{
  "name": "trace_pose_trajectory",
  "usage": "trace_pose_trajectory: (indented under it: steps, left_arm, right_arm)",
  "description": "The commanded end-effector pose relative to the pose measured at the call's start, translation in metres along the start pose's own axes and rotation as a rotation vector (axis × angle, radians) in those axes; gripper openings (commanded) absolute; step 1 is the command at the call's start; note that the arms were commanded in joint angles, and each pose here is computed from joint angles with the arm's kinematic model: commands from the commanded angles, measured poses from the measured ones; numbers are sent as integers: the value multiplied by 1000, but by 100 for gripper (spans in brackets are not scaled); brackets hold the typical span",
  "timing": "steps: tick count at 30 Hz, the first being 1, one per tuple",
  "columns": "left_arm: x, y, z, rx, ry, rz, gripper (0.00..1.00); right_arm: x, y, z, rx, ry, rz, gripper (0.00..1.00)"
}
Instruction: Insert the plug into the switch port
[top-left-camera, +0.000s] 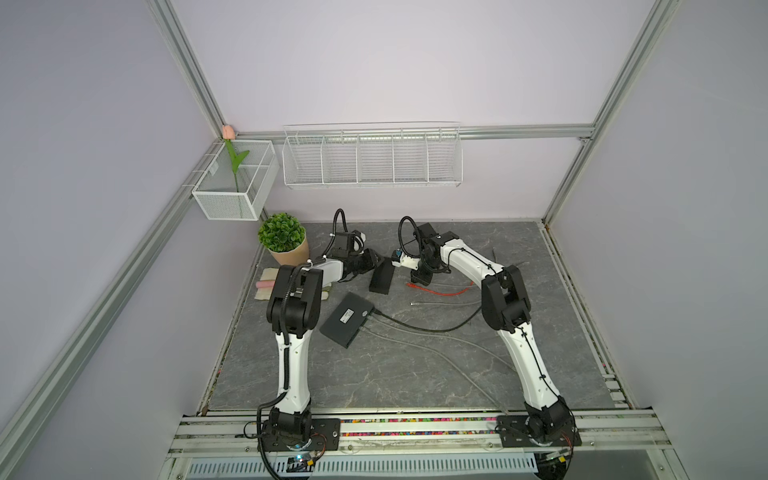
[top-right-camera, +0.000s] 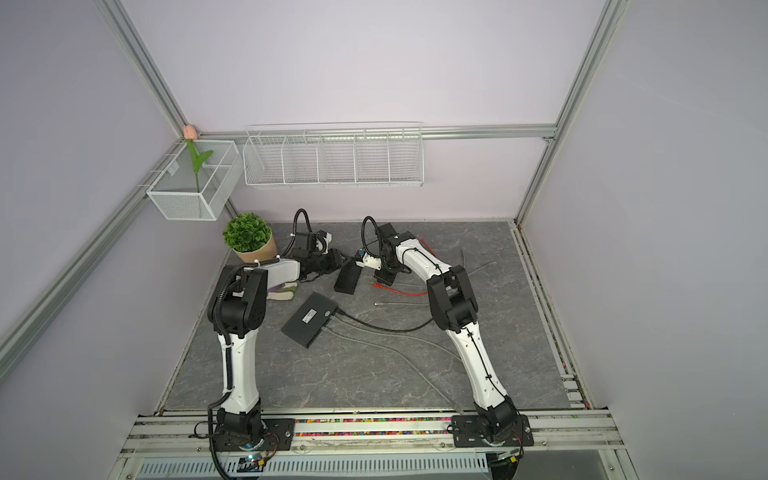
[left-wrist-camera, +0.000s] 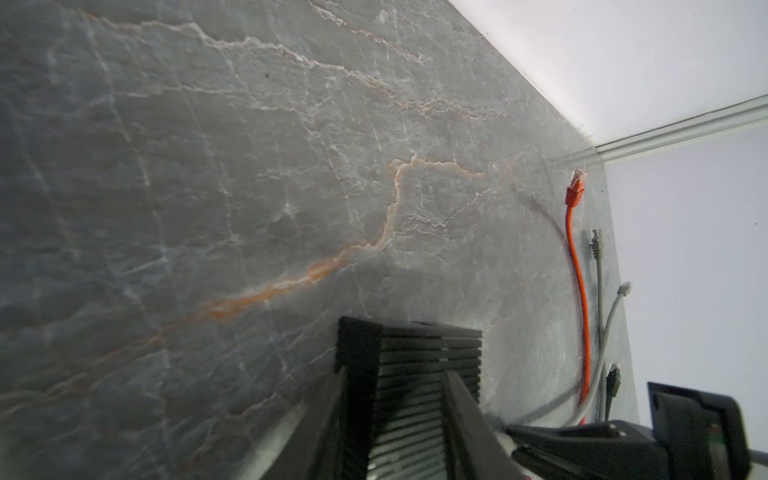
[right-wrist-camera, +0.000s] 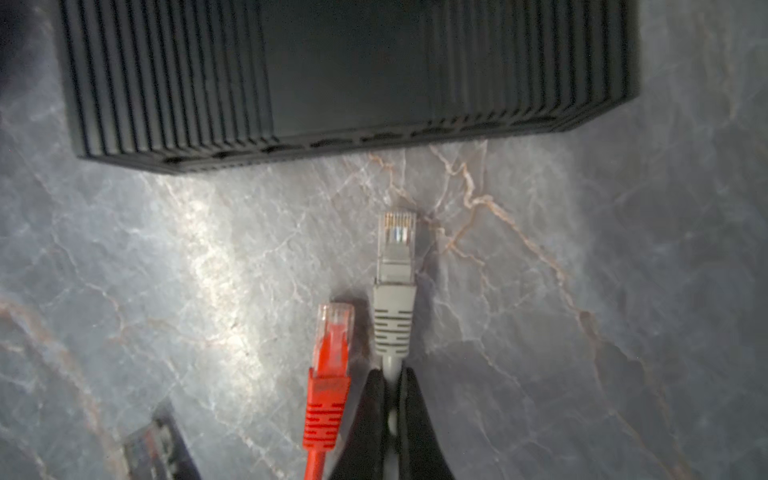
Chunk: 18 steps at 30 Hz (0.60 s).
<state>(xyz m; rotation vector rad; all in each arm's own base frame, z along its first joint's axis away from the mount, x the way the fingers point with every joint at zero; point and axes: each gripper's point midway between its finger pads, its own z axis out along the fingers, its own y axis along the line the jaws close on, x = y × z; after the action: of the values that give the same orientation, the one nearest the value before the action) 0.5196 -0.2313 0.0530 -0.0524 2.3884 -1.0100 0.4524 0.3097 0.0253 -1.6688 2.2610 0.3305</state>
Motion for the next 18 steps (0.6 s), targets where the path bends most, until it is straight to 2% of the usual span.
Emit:
trace_pose_trajectory:
  steps: [1,5,11,16,18]
  left_arm:
    - [-16,-30,-23,49,-54,58,39]
    - [-28,-61,-58,95,-131,121,39]
    - [-24,-99,-86,202,-149,175,39]
    - [-8,-144,-93,308,-112,251,39]
    - [-7,-155,-96,348,-113,259,39]
  right_arm:
    - [-23,9,-47,-6,-114,-10,7]
    - [-28,12,-74,-15,-186,11,7]
    - [-37,13,-104,60,-250,8,7]
    - [-46,-5,-126,329,-329,3,7]
    - [-47,-3,-138,364,-364,4,7]
